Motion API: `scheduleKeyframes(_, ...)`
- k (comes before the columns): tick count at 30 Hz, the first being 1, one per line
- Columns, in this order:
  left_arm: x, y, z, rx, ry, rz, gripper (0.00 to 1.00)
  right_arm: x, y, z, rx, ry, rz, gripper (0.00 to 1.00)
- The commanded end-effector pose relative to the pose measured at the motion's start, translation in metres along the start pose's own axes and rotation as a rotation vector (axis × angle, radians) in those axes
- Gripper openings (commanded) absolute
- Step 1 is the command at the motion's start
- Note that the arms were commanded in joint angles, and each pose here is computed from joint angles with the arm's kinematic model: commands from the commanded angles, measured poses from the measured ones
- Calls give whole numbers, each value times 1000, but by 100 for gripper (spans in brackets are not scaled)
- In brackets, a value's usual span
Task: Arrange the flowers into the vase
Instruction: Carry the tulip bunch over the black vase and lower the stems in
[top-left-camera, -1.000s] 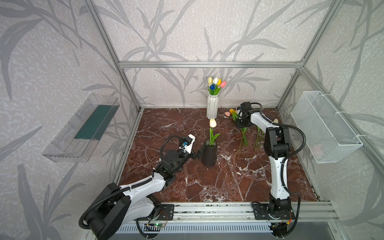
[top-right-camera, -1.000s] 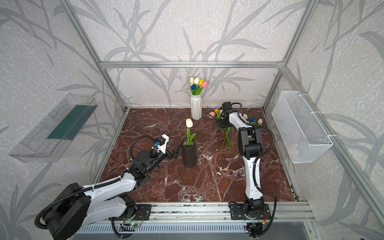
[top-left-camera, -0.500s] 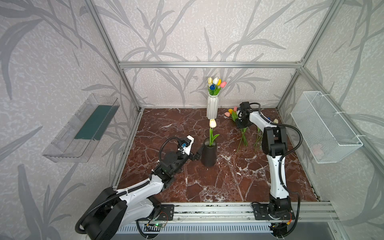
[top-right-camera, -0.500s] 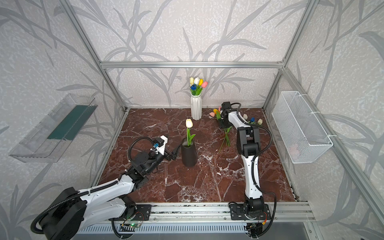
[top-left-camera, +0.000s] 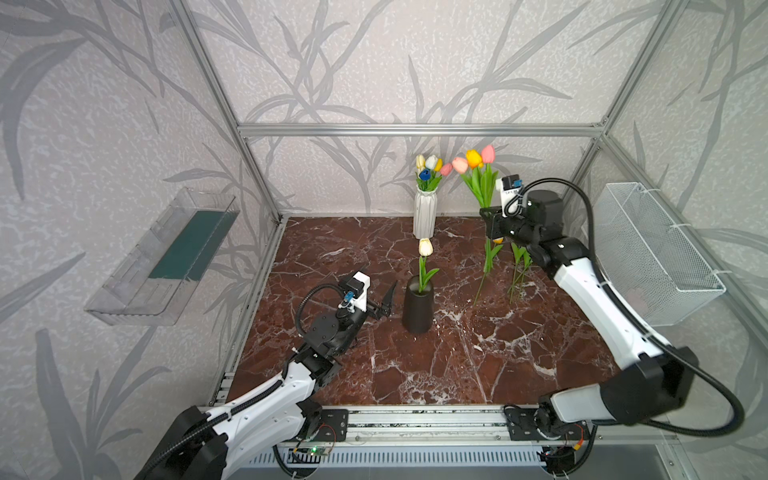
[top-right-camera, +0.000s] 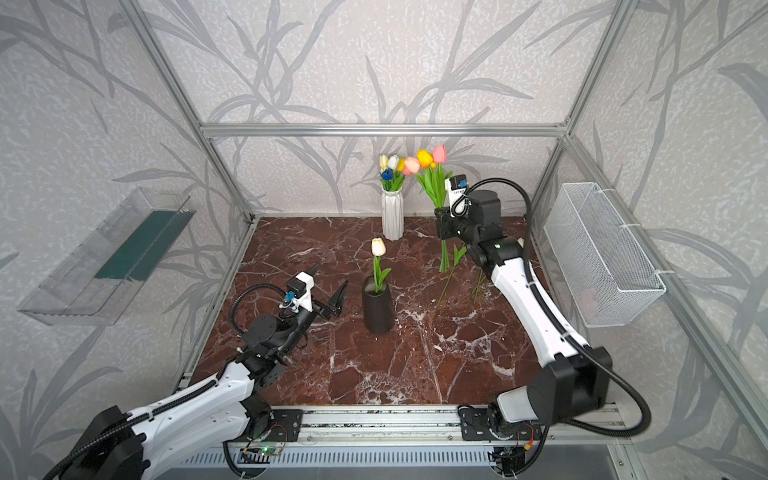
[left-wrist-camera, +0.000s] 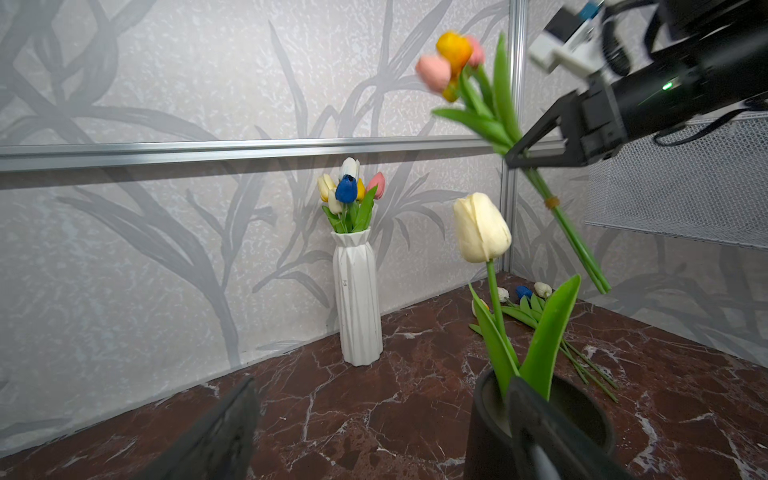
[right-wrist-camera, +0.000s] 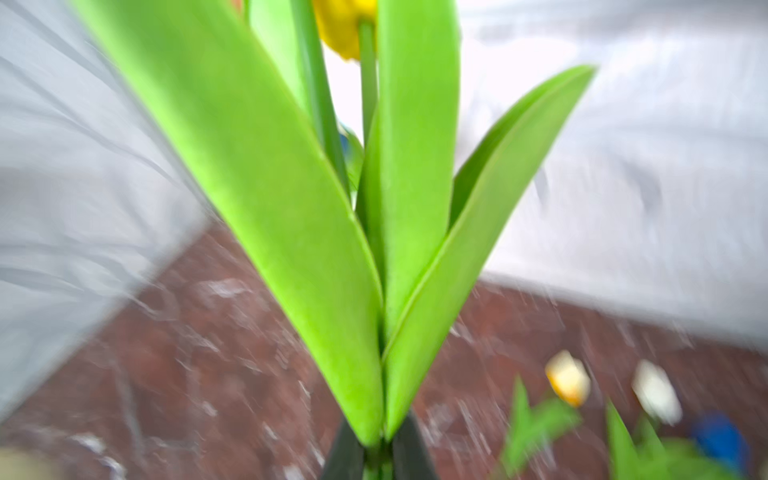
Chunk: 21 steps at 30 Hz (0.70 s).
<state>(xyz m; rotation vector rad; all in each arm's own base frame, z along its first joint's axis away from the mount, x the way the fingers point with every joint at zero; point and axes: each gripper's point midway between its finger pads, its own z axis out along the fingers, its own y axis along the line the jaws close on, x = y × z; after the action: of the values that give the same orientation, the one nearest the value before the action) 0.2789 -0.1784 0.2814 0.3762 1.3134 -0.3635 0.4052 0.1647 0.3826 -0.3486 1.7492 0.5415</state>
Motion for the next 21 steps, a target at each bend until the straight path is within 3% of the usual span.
scheduleKeyframes(1,-5,8,-2,-40,-30,2,92,-27,75,-31,-326,-221,-24,0)
scheduleKeyframes(4,-3,8,0,-42,-29,2,92,-39,124,-72,-516,-378,-17,0)
scheduleKeyframes(9,1,8,2,-49,-23,12,92,-53,173,-104,-751,-529,25,0)
scheduleKeyframes(13,3,9,2,-52,-23,10,92,-51,193,-83,-761,-557,-6,0)
scheduleKeyframes(21,7,9,0,-52,-8,12,92,-31,187,-26,-707,-529,21,0)
